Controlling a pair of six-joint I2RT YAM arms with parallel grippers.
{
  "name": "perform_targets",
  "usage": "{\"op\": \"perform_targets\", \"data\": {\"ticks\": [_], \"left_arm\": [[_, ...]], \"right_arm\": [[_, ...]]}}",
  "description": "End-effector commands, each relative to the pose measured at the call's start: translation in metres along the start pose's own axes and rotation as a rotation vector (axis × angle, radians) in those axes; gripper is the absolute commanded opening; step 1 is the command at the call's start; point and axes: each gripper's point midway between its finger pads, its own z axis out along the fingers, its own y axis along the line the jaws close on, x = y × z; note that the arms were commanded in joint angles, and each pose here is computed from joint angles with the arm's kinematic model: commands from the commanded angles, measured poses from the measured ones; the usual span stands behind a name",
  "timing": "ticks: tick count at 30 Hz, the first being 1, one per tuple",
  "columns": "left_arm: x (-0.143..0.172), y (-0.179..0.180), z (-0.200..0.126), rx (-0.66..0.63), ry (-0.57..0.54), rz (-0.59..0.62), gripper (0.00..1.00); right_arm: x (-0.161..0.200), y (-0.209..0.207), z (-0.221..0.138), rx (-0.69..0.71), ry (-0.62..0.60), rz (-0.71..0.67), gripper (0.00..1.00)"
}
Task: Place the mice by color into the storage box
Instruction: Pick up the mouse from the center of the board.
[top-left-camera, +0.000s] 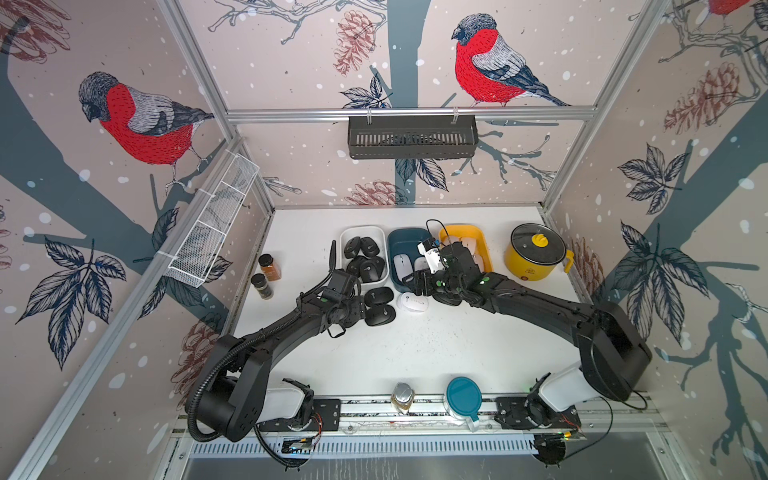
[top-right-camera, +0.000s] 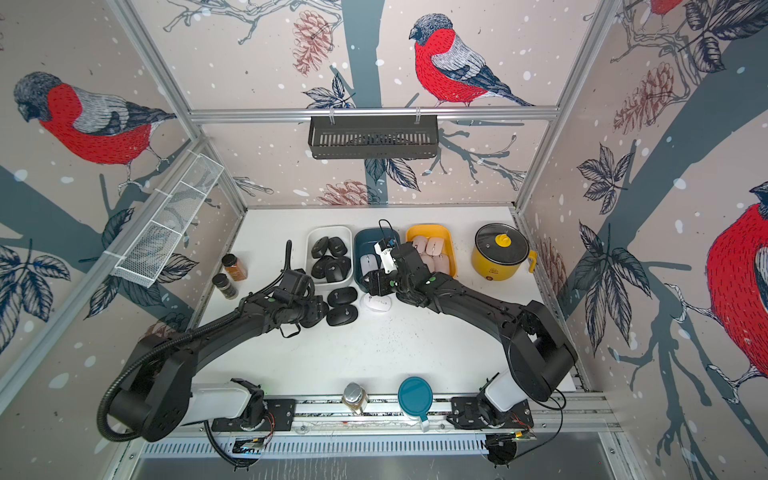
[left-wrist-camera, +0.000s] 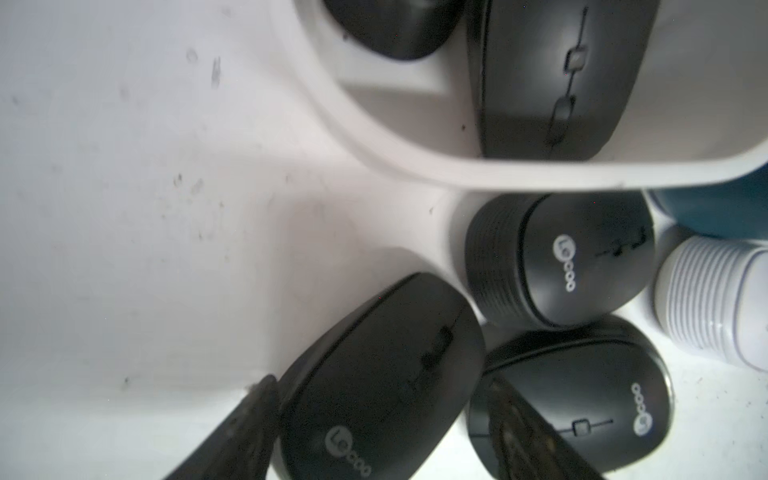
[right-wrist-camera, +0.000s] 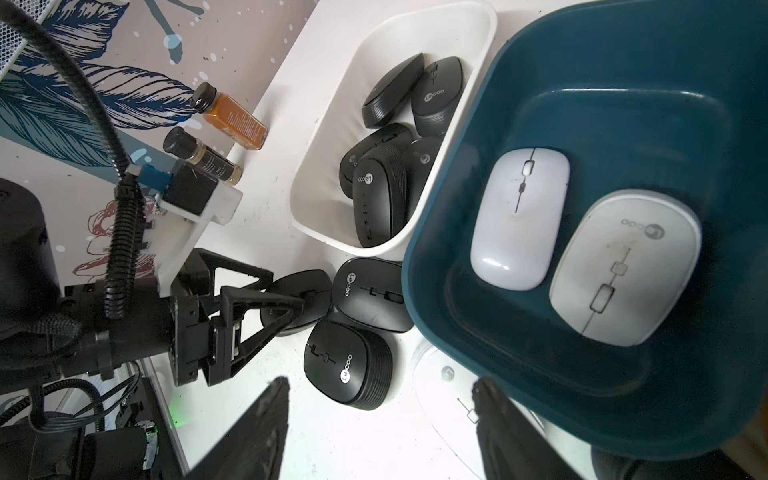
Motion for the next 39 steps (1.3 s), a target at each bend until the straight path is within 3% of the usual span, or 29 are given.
{"op": "perform_targets", "data": {"ticks": [1,39], "left_arm": [[0.023,0.014,-0.006,-0.058,0.089,-0.034,0.78],[0.008,0.014,0.023,-0.211,0.191,0.183,0.79]], "right_arm": [[0.000,0.000,0.001,-0.004,-0.003,0.013,0.71],[0.014,-0.006,0.014,0.005,0.058,0.084,0.70]]}}
